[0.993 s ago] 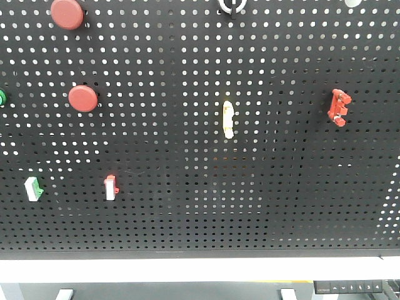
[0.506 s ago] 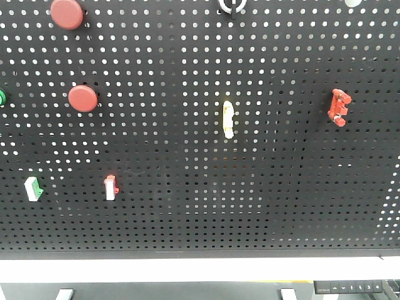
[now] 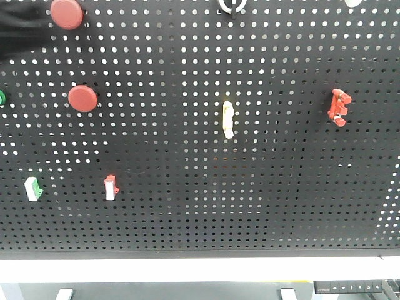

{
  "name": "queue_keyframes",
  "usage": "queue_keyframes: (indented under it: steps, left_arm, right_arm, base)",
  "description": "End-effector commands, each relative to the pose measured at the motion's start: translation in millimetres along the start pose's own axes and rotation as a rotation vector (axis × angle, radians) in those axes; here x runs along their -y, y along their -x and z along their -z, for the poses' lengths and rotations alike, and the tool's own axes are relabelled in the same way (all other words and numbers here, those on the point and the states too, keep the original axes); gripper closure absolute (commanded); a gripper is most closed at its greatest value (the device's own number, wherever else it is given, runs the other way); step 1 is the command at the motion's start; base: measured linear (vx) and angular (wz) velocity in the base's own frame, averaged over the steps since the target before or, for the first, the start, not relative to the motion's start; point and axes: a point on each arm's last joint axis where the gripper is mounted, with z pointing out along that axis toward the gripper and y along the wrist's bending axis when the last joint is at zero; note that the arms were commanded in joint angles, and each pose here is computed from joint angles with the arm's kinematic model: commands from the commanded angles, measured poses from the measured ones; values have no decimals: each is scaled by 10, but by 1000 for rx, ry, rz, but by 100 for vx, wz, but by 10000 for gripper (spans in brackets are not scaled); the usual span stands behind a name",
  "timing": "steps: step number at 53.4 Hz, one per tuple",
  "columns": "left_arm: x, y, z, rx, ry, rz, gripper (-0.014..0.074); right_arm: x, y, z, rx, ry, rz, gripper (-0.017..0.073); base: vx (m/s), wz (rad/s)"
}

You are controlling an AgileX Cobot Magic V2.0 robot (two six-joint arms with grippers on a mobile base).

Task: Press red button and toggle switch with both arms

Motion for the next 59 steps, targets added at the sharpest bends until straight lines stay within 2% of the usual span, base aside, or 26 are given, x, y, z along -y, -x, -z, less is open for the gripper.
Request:
queue_keyframes:
  steps: [1,18,31,38,48,59]
  left_arm:
    - [39,293,16,131,-17,8,591]
    - [40,253,-234,114,-15,8,591]
    - [40,210,-271,101,-15,11,591]
    - [42,288,-184,106,-15,10,591]
    - [132,404,46,41,-41,19,591]
    - [223,535,327,37,-79,23,591]
  right_arm:
    - [-22,182,-1,116,18,5,564]
    - [-22,182,-1,116,18,5,564]
    - [-22,182,-1,116,18,5,564]
    - [-22,182,-1,116,18,5,564]
    - [-23,188,-1,123,20,5,564]
    - [-24,195,0,131,21,5,564]
  base:
    - [0,0]
    - [0,0]
    - [0,0]
    - [0,0]
    - [0,0]
    - [0,0]
